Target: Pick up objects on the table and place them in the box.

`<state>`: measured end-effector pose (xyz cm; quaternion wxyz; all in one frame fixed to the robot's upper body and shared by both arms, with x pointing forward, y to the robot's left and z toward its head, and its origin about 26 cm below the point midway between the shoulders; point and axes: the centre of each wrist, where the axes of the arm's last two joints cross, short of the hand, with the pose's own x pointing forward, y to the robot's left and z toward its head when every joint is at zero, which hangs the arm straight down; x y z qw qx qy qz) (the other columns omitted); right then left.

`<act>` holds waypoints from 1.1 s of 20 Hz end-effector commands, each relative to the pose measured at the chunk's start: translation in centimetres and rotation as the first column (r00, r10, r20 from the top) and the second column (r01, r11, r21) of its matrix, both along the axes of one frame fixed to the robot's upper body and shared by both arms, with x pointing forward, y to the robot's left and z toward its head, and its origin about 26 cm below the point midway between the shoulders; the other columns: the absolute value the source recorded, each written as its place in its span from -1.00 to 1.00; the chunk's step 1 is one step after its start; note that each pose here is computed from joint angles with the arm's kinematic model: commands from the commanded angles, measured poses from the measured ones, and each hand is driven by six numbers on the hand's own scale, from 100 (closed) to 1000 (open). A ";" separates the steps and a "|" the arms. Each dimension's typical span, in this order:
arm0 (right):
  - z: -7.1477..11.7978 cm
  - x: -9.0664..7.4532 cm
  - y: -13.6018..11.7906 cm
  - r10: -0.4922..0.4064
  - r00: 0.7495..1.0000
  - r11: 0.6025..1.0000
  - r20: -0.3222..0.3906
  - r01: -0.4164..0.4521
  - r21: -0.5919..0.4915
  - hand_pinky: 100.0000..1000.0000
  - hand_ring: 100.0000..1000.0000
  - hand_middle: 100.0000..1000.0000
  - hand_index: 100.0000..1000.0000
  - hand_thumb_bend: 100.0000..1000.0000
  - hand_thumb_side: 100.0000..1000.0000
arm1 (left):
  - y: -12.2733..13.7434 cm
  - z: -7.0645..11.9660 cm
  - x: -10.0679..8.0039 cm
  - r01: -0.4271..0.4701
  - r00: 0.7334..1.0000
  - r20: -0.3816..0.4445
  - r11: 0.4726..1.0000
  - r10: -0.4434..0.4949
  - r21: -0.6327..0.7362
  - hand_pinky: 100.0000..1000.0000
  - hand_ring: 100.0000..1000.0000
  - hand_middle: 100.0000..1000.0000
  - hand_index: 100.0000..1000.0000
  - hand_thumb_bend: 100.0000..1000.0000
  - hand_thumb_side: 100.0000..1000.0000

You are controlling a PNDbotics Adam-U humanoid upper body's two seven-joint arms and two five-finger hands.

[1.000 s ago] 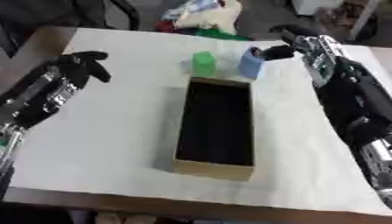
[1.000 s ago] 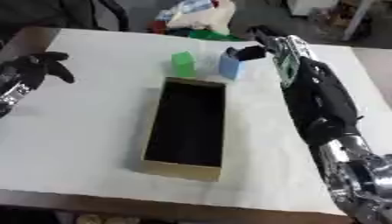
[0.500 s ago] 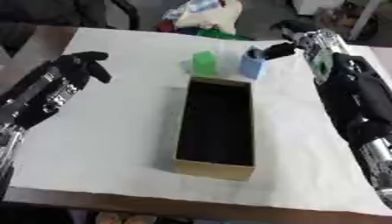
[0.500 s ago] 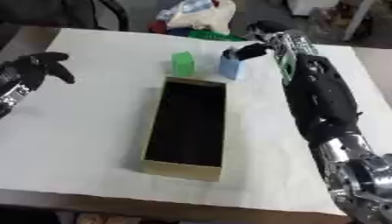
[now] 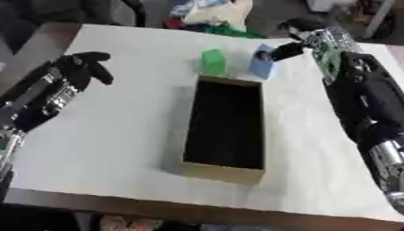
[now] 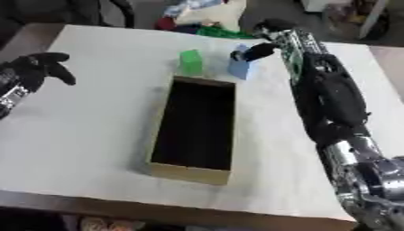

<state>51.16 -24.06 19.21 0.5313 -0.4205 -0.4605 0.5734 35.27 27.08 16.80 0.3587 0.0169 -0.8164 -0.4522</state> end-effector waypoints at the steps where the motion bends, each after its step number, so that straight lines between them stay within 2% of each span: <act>1: 1.6 0.1 -0.2 -0.004 0.999 1.000 0.041 0.004 0.002 0.73 0.83 1.00 1.00 -0.19 0.47 | 0.2 1.0 0.0 -0.001 1.000 0.031 1.000 0.001 0.011 0.53 0.28 0.17 0.80 -1.00 0.94; 22: -0.1 0.0 -1.1 -0.050 0.998 0.995 0.033 0.047 0.087 0.69 0.80 0.89 1.00 -0.36 0.48 | 0.1 1.1 0.0 0.002 0.999 0.039 1.000 -0.002 0.014 0.53 0.28 0.17 0.80 -1.00 0.96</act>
